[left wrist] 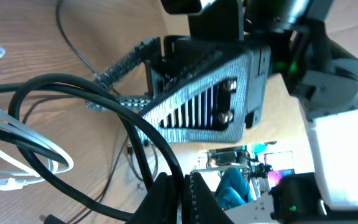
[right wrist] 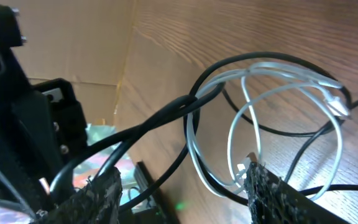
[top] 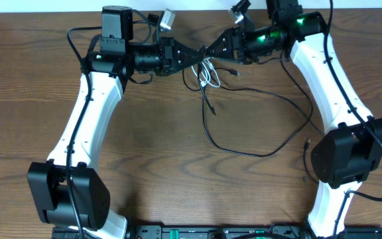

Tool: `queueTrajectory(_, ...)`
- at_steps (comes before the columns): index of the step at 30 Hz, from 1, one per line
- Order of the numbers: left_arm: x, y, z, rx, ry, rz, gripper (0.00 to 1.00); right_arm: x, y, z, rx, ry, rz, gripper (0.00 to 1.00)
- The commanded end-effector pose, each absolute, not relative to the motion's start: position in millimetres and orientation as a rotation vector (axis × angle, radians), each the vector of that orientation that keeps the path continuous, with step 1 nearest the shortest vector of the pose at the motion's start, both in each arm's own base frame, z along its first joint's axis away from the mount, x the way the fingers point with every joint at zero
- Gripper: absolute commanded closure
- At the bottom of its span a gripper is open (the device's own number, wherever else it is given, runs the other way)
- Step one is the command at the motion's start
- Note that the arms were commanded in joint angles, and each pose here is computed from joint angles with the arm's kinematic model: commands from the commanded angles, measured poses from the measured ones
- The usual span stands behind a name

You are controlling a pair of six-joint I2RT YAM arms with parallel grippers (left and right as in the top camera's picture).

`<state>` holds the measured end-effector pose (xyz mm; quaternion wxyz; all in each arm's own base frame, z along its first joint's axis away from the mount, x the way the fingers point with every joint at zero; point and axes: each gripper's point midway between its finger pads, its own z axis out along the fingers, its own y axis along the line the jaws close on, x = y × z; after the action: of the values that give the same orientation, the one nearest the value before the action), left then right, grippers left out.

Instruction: Untangle cables

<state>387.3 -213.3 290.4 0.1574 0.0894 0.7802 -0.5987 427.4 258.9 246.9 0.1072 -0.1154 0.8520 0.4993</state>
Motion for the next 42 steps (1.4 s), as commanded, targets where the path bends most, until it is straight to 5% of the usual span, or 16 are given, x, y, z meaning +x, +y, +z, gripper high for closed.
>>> queueTrajectory(1, 378.9, -214.1, 306.2, 0.354, 2.164, -1.748, 0.92, 422.5, 260.6, 256.3, -0.366, 2.466, 1.571, 0.39)
queueTrajectory(42, 381.8, -210.6, 306.5, 0.342, 2.161, -1.739, 0.92, 420.7, 307.9, 244.1, -0.431, 2.46, 1.596, 0.43)
